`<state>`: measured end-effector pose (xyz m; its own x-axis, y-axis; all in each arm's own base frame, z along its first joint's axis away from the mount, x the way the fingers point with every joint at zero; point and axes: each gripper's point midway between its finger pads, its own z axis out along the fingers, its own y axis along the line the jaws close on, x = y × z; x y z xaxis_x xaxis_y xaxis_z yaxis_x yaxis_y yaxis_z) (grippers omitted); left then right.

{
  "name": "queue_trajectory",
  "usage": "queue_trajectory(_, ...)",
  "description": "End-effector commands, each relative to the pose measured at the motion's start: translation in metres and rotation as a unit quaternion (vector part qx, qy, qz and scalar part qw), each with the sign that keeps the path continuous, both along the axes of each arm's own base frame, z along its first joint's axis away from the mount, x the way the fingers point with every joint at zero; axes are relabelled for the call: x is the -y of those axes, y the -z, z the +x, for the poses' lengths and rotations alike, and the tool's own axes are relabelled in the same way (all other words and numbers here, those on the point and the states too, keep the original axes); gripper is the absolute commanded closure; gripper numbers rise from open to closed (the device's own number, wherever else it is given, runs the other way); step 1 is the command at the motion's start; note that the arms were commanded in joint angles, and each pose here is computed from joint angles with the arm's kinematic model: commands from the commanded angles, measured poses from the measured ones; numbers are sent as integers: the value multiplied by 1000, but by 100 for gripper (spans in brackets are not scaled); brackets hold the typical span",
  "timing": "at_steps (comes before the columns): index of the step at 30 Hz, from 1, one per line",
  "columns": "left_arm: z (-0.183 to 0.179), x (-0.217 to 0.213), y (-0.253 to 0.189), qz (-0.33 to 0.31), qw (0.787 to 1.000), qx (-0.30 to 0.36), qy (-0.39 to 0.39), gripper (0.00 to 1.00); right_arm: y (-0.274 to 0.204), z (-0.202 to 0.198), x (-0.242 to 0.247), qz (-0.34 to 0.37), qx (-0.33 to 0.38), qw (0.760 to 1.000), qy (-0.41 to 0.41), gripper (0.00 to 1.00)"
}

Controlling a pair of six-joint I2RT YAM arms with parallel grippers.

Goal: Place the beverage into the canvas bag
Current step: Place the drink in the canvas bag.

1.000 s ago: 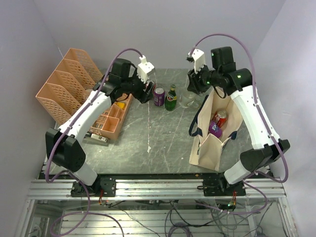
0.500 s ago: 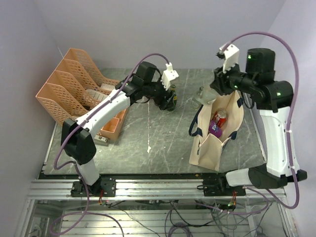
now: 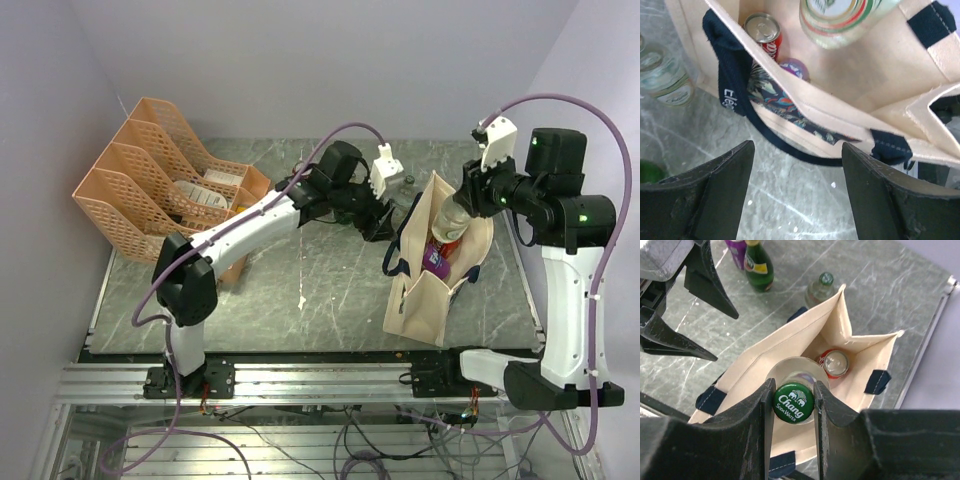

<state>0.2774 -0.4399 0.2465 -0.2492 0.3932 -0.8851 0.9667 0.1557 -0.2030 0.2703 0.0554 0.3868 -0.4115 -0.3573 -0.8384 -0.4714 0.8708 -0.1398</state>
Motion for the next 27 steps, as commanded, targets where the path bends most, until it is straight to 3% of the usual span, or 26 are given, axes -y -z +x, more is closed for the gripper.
queue_trajectory(1, 10, 28, -23, -57, 998, -20, -28, 21, -14, 11, -2, 19, 51, 998, -13, 100)
queue_trajectory(8, 19, 56, -18, -85, 993, -73, -40, 26, 10, 22, 13, 56, 25, 998, 11, 100)
queue_trajectory(16, 17, 74, -7, -92, 992, -82, -28, 40, 14, 35, 29, 41, 24, 999, 25, 100)
queue_trajectory(20, 2, 80, -7, -69, 997, -21, 16, 53, 14, 41, 30, 39, 23, 999, 19, 100)
queue_trajectory(27, -1, 68, -6, -49, 999, 8, 24, 85, 18, 50, 27, 43, 18, 999, 8, 100)
